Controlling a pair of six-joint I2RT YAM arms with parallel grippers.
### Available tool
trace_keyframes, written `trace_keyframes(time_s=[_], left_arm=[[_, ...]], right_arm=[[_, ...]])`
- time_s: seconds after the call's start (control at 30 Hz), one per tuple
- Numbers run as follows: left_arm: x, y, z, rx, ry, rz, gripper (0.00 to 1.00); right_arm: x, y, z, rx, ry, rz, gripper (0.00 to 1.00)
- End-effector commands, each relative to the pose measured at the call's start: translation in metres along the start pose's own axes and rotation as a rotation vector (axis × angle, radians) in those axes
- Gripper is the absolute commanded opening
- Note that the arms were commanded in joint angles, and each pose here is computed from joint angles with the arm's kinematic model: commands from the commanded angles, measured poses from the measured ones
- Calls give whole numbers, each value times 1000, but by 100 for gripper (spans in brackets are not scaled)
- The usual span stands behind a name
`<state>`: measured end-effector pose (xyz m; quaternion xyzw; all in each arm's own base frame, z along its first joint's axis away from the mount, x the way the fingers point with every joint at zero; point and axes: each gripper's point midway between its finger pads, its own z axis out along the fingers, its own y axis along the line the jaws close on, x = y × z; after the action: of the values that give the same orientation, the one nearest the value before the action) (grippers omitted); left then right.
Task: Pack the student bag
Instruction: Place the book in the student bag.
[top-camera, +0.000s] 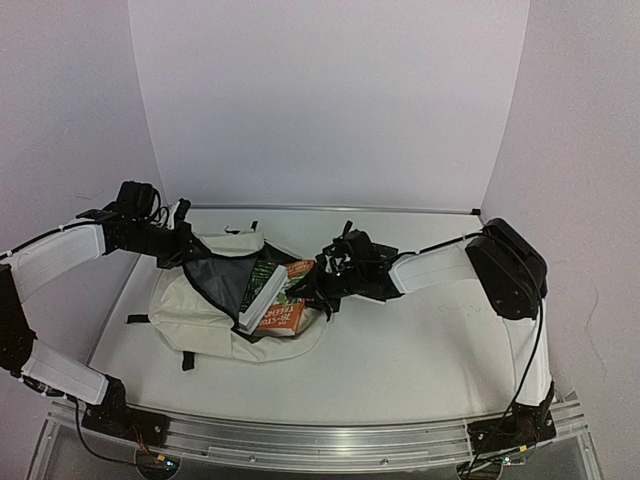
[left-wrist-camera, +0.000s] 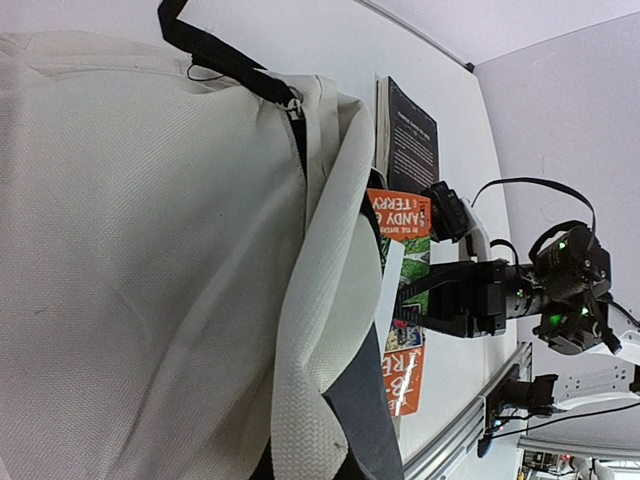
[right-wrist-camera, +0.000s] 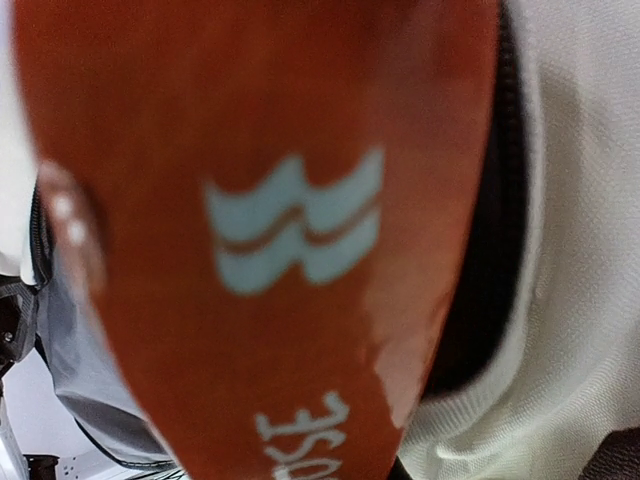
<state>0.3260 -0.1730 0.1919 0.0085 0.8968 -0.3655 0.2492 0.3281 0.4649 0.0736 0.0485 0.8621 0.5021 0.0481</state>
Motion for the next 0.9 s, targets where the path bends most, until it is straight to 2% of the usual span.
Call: trace_keyframes(time_s=[0.0, 0.13, 0.23, 0.37, 0.5, 0.63, 0.87], left_arm=[[-6, -16, -5, 79, -35, 24, 0], [-8, -22, -2, 121, -34, 10, 0], [-9, -21, -3, 113, -40, 8, 0], [-13, -23, -9, 103, -65, 19, 0], [-15, -24, -11, 98, -74, 23, 0], [-16, -24, -12, 91, -75, 28, 0], [-18, -24, -11, 88, -73, 30, 0]], right_arm=[[0, 26, 15, -60, 6, -59, 0], [0, 31, 29, -64, -1, -79, 2], [-4, 34, 27, -59, -29, -97, 17], [-13, 30, 8, 25, -122, -143, 43], [-19, 20, -18, 165, -192, -214, 55], [-17, 11, -42, 252, -226, -238, 58], [0, -6, -34, 272, -154, -228, 39]])
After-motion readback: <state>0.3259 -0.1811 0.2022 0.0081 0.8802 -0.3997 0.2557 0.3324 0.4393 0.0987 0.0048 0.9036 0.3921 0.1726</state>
